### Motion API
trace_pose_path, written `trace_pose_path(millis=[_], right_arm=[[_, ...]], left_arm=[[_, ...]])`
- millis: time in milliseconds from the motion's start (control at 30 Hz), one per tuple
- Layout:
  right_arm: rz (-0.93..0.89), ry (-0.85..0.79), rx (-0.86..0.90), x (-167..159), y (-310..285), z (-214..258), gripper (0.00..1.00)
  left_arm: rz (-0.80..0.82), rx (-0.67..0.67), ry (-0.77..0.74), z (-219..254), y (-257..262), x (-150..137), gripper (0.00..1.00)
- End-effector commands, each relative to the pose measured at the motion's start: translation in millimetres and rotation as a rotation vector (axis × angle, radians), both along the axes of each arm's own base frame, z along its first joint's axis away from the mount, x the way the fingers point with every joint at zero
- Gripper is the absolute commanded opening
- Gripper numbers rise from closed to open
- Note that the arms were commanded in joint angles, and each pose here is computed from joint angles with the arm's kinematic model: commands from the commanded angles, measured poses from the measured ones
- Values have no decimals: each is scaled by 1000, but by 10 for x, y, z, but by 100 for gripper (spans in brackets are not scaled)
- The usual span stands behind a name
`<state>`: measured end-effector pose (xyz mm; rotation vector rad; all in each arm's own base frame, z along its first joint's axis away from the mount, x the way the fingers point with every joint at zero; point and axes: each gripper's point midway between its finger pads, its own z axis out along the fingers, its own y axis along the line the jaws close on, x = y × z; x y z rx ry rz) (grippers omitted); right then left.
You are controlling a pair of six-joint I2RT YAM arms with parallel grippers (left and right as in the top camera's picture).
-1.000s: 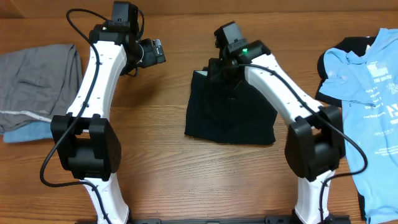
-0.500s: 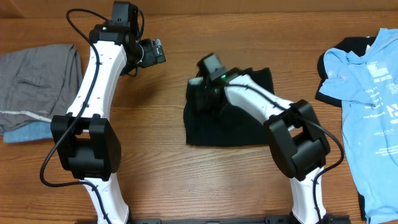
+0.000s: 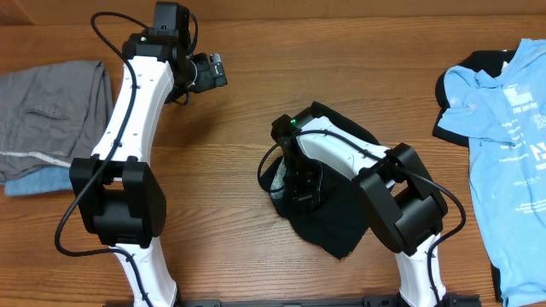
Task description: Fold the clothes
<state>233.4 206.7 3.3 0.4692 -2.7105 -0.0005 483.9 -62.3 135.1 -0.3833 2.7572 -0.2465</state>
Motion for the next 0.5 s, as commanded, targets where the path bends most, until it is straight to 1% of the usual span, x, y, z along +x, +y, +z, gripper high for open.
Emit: trace_pose_path(millis=[0,33,67,133,167,200,267,333,367,400,467], right_arm=[[21,-174,145,301,304,344,4],[16,-213,201,356,394,495,4],[11,-273,294,423,523,755,4],[-2,-383,405,483,610,1219,7],[-32,-450,426,509,546,1480,18],[-59,-484,423,523,481,1599,24],[-169,-592,368,552,134,1939,48],[-323,-696,278,578,-358,2217,76],[-416,-748,246,591,-635,2364,94],[-467,-772,243,594,-776,2448,100],[-553,-812,230,594,-1075,2577,100]], left_arm=[[4,-15,-39,180,-23,9,100],[4,-15,-39,180,-23,9,100],[4,-14,-39,180,-23,9,100],[4,-15,-39,180,-23,9,100],[4,-14,-39,180,-23,9,100],[4,-15,-39,180,-23,9,100],[4,-14,-39,180,-23,9,100],[4,-14,-39,180,-23,9,100],[4,-15,-39,178,-23,9,100],[4,-15,-39,180,-23,9,100],[4,-15,-39,180,-23,9,100]])
